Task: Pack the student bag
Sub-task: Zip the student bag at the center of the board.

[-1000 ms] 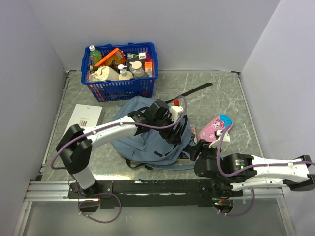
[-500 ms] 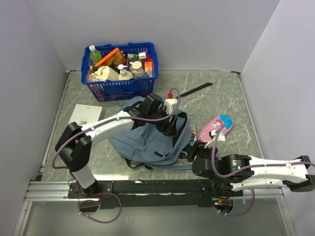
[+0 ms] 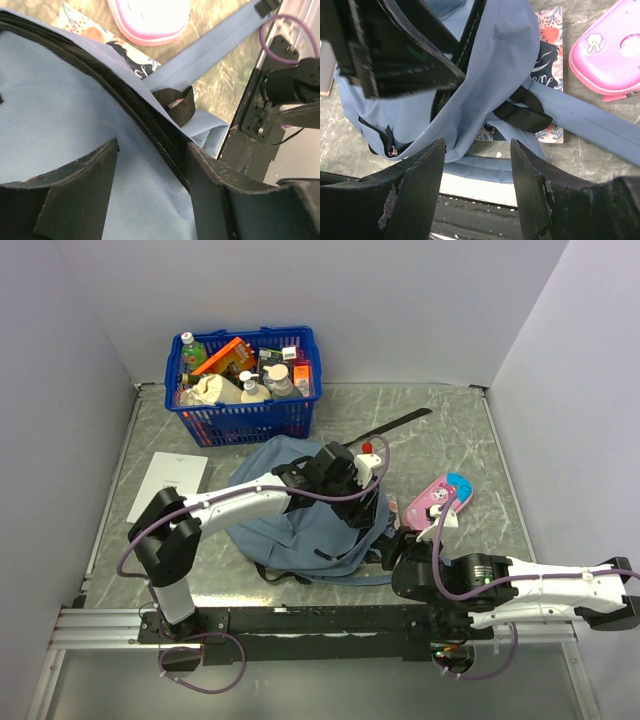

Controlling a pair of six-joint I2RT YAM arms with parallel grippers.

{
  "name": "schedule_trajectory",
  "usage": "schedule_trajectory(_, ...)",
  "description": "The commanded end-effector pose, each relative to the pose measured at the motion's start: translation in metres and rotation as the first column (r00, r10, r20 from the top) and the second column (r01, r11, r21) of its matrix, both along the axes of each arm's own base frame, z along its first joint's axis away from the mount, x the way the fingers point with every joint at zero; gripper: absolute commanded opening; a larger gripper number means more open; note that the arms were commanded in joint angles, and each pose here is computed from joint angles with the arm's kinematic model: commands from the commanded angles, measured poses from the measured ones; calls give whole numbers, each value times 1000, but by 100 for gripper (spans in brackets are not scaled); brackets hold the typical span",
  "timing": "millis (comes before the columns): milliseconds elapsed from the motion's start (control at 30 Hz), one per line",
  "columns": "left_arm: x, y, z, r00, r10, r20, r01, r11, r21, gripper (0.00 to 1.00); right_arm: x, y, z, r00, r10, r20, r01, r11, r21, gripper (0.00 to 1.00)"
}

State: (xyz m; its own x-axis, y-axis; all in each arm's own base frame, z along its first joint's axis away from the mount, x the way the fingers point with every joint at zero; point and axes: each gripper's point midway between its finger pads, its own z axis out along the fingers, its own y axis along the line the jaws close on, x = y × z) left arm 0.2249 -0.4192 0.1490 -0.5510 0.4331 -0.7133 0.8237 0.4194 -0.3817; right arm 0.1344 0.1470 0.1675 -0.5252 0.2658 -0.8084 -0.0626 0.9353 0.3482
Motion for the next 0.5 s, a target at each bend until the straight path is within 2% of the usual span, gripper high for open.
schedule_trajectory(0, 13, 0, 8, 997, 18, 79, -19, 1000, 17, 59, 0, -6, 2, 1000, -14, -3, 14, 1000, 17, 61)
schedule_trajectory(133, 15, 13, 7, 993, 16, 118, -21, 999, 46, 58, 1, -6, 1, 1000, -15, -1, 15, 1000, 17, 61)
schedule_trajectory(233, 15, 22, 7, 989, 18, 150, -27, 998, 60, 53, 1, -5, 0, 1000, -19, 3, 19, 999, 26, 61)
schedule_trajectory(333, 12, 24, 6, 989, 13, 150, -20, 999, 51, 44, 2, -1, -1, 1000, -19, 10, 19, 999, 31, 61)
schedule_trajectory(433, 11, 19, 6, 990, 7, 141, -14, 999, 46, 19, 3, 2, 0, 1000, -24, 13, 23, 999, 30, 61)
schedule_trajectory(467, 13, 19, 7, 990, 10, 141, -17, 999, 47, 6, 4, 4, 1, 1000, -20, 17, 20, 999, 29, 61)
